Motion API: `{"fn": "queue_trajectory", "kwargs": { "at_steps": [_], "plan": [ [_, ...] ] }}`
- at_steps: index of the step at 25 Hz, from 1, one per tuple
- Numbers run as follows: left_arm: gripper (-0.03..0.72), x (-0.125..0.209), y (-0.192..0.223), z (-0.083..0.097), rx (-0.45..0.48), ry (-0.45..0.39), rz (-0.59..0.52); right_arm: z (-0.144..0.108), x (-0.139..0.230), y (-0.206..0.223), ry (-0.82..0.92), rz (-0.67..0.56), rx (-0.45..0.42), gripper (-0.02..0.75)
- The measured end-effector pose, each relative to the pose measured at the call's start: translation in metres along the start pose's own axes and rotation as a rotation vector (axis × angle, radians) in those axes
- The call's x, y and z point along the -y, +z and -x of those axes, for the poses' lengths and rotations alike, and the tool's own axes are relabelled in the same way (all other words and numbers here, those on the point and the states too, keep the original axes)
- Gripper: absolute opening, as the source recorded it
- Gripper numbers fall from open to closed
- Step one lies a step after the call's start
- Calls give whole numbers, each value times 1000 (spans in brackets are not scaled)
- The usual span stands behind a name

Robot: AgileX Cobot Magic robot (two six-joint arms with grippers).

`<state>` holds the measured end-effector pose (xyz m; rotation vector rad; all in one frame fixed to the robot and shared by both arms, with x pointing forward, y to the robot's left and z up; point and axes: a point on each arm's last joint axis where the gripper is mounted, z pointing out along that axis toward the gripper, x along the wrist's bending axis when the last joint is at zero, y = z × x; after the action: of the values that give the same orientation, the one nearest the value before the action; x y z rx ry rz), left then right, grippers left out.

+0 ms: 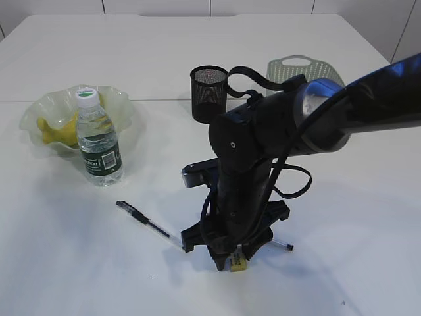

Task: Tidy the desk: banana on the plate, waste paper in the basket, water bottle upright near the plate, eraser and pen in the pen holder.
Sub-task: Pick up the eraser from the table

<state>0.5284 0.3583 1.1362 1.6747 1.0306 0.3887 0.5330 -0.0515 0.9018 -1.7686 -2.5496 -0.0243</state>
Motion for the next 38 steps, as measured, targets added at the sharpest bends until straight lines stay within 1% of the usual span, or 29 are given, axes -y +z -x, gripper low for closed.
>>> {"fn": "queue_trajectory", "kwargs": {
  "at_steps": [4, 14, 27, 29, 33, 35, 38],
  "plan": [
    [233, 0, 0, 0, 0, 0, 0, 0, 0, 0, 0, 0, 0, 355],
    [233, -2, 0, 0, 5, -12, 17, 1, 2, 0, 0, -22, 7, 353],
    [233, -2, 0, 0, 5, -13, 19, 1, 2, 0, 1, -23, 6, 351],
    [233, -2, 0, 0, 5, -13, 19, 1, 2, 0, 1, -23, 6, 328],
    [233, -2, 0, 0, 5, -13, 19, 1, 2, 0, 1, -23, 6, 251],
    [233, -2, 0, 0, 5, -13, 19, 1, 2, 0, 1, -23, 6, 230],
    [233, -2, 0, 0, 5, -13, 19, 1, 2, 0, 1, -23, 6, 223]
  ]
}}
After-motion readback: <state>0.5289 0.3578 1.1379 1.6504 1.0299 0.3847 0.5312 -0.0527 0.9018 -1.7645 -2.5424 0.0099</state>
